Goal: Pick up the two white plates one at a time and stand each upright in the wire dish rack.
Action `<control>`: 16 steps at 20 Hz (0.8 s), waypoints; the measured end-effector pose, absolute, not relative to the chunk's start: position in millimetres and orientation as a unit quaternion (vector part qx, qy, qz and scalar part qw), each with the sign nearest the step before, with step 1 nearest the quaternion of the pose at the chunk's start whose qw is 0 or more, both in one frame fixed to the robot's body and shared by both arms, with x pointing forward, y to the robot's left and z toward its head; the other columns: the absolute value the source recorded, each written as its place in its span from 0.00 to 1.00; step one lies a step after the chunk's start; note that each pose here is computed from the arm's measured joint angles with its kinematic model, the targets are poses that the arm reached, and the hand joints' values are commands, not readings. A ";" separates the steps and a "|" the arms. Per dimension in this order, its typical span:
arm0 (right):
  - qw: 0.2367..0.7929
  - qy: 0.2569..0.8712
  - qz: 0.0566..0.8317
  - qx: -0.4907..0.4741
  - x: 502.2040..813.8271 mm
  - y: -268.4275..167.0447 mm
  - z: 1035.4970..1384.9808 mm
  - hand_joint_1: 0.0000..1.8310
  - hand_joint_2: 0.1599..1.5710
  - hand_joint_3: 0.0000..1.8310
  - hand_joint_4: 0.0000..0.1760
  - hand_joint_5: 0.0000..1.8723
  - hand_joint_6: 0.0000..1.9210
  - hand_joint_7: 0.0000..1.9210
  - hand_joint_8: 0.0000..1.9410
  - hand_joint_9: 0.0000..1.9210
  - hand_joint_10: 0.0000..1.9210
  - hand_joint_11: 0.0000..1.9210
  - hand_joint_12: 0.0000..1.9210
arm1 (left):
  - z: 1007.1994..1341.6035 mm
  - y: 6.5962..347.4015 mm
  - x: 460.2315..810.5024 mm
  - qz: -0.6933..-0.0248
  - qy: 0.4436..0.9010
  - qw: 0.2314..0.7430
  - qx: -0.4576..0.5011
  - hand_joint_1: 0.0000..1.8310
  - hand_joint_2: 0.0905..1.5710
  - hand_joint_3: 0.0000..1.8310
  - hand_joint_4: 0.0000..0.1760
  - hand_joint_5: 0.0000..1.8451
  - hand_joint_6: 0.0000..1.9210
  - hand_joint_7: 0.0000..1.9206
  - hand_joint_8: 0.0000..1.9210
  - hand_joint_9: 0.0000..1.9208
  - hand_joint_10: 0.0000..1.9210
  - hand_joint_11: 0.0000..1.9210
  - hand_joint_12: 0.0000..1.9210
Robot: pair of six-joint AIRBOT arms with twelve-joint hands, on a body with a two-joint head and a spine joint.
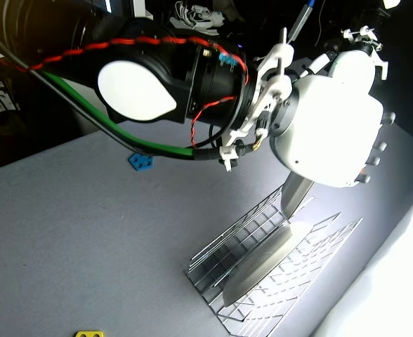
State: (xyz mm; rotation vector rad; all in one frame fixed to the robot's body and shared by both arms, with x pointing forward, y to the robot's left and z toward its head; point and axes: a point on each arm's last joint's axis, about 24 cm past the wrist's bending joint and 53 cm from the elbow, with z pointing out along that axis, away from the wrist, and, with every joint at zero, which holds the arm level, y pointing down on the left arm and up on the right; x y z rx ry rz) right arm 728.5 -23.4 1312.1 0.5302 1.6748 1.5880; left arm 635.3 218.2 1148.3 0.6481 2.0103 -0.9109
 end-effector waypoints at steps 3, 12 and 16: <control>0.371 0.651 0.621 0.228 737.6 -30.1 1309.6 0.75 0.65 0.00 0.00 0.53 0.55 0.59 0.35 0.49 0.53 0.44 0.62 | 1148.3 218.1 635.3 -0.362 0.798 0.408 0.257 0.00 0.68 0.00 0.00 0.00 0.00 0.00 0.00 0.00 0.00 0.00 0.00; 0.386 0.666 0.601 0.216 746.2 -29.9 1301.2 0.76 0.64 0.00 0.00 0.57 0.49 0.61 0.32 0.50 0.50 0.45 0.63 | 1148.5 218.0 635.2 -0.362 0.798 0.408 0.257 0.00 0.68 0.00 0.00 0.00 0.00 0.00 0.00 0.00 0.00 0.00 0.00; 0.396 0.679 0.584 0.202 749.4 -26.5 1291.0 0.76 0.63 0.00 0.00 0.57 0.48 0.62 0.31 0.51 0.51 0.45 0.64 | 1148.4 218.0 635.2 -0.362 0.798 0.408 0.257 0.00 0.67 0.00 0.00 0.00 0.00 0.00 0.00 0.00 0.00 0.00 0.00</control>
